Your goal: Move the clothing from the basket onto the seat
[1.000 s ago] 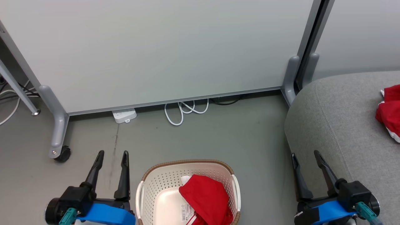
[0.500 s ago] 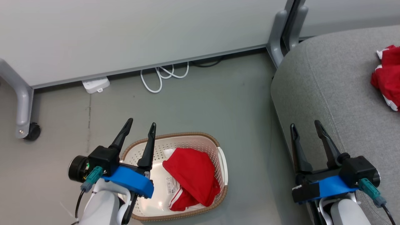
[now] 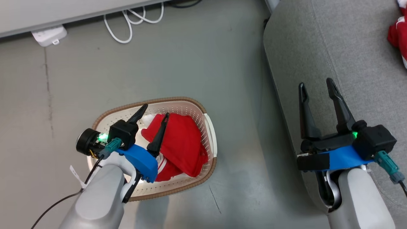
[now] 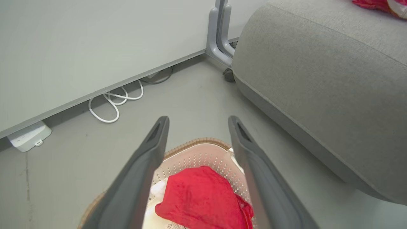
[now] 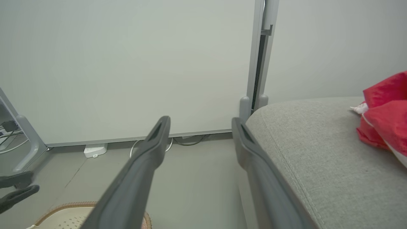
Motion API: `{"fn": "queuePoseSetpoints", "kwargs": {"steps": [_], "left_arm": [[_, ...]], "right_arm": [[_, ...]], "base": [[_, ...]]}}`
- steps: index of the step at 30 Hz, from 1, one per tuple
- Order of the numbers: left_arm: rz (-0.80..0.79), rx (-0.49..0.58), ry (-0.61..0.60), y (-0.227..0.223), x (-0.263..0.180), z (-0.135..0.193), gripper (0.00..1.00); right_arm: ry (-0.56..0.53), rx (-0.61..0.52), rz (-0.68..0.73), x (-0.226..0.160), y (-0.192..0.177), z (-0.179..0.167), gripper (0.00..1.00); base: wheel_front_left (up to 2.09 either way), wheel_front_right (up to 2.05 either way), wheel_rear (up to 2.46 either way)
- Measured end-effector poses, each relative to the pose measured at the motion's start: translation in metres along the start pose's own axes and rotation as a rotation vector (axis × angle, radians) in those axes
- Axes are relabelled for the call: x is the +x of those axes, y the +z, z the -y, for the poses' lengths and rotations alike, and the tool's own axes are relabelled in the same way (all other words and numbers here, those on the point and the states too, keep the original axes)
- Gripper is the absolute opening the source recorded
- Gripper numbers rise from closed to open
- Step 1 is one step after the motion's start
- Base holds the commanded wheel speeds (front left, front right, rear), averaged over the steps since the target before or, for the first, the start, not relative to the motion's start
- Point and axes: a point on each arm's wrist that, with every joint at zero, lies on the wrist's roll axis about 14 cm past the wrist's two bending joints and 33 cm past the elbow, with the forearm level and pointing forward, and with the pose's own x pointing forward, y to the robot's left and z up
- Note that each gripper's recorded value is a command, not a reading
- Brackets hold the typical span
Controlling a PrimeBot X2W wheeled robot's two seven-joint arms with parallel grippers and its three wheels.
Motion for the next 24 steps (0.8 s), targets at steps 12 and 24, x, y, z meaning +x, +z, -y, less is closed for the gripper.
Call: {"fn": "queuePoseSetpoints", "kwargs": {"steps": [12,24], "left_arm": [[-0.268,0.029,-0.119,-0.105,0.027,0.001,1.0],[-0.5,0.05,-0.215,-0.201,0.026,0.002,1.0]], "right_arm": [[-0.013,-0.025,-0.068,0.027,-0.041,0.012,1.0],[-0.016,-0.046,-0.123,0.045,-0.076,0.021,1.0]], "base": [[0.0,0.0,0.0],[0.0,0.0,0.0]]}}
